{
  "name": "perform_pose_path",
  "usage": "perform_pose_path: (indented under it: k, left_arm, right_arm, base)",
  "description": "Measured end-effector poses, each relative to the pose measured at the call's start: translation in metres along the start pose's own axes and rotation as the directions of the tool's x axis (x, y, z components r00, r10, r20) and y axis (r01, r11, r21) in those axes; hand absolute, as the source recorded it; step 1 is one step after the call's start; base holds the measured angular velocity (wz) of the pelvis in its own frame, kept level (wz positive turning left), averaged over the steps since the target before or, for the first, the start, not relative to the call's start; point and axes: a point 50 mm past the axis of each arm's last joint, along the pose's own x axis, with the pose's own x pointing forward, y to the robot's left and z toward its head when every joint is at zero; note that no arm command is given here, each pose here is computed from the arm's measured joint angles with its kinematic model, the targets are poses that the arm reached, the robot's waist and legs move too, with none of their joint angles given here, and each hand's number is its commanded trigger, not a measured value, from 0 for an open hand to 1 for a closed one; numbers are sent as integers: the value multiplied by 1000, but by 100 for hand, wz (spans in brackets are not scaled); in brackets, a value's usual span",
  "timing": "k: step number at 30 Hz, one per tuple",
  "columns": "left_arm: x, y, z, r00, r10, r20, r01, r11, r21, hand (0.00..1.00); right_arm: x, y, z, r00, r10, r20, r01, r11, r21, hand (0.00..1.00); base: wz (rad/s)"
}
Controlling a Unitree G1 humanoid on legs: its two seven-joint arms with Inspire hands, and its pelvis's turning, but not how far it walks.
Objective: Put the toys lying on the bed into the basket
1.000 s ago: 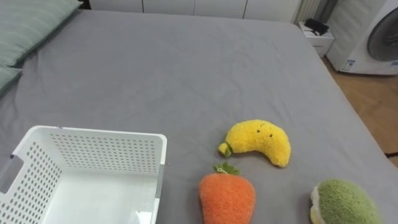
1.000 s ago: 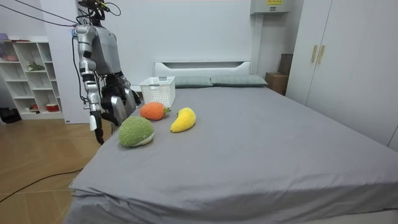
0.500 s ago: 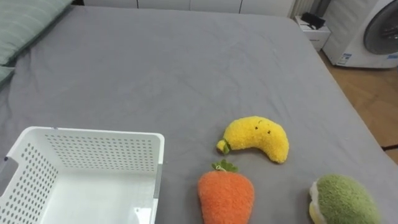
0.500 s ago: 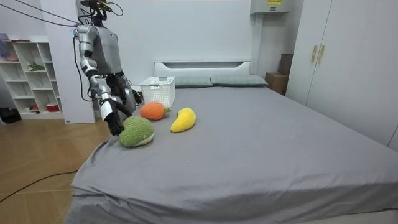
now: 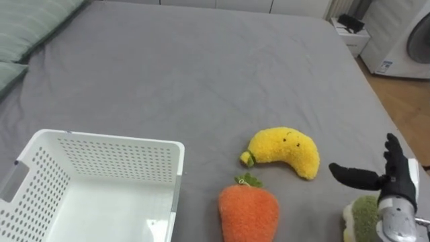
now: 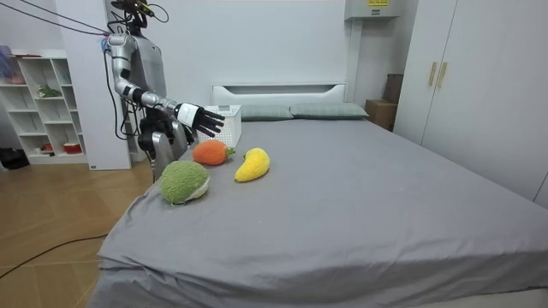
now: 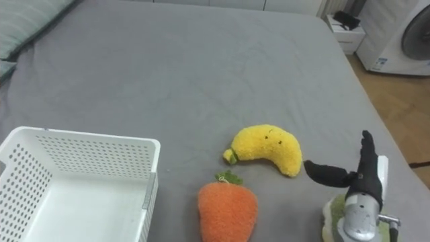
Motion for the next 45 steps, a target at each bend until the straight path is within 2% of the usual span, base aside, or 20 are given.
perform_pose_path:
  k: [12, 19, 24, 31, 40, 45]
  left_arm:
    - [-1, -2, 3, 1000, -3, 2, 3, 1000, 8, 0]
    - [-2, -3, -1, 1000, -5, -12, 5, 1000, 20, 0]
    - [-2, -2, 1, 1000, 2, 1, -2, 1000, 12, 0]
    - [-2, 1, -2, 1000, 2, -9, -2, 1000, -10, 0]
    - [-1, 3, -2, 1000, -4, -20, 4, 1000, -10, 0]
    - [-1, 4, 0, 1000, 0, -20, -1, 1000, -10, 0]
  right_arm:
    - [-3, 12, 2, 997, 74, 19, -73, 996, -50, 0]
    - [-3, 13, 1, 995, 100, 30, -92, 975, -203, 0]
    - [-3, 11, 0, 993, 103, 55, -76, 929, -361, 0]
    - [-3, 6, -3, 994, 87, 63, -46, 876, -480, 0]
    - [-6, -1, -27, 997, 59, -59, -81, 852, -517, 0]
    - [-10, -6, -50, 984, 41, -175, -129, 838, -530, 0]
  base:
    - [0]
    - [0]
    - [0]
    - [1]
    - [0]
    - [4]
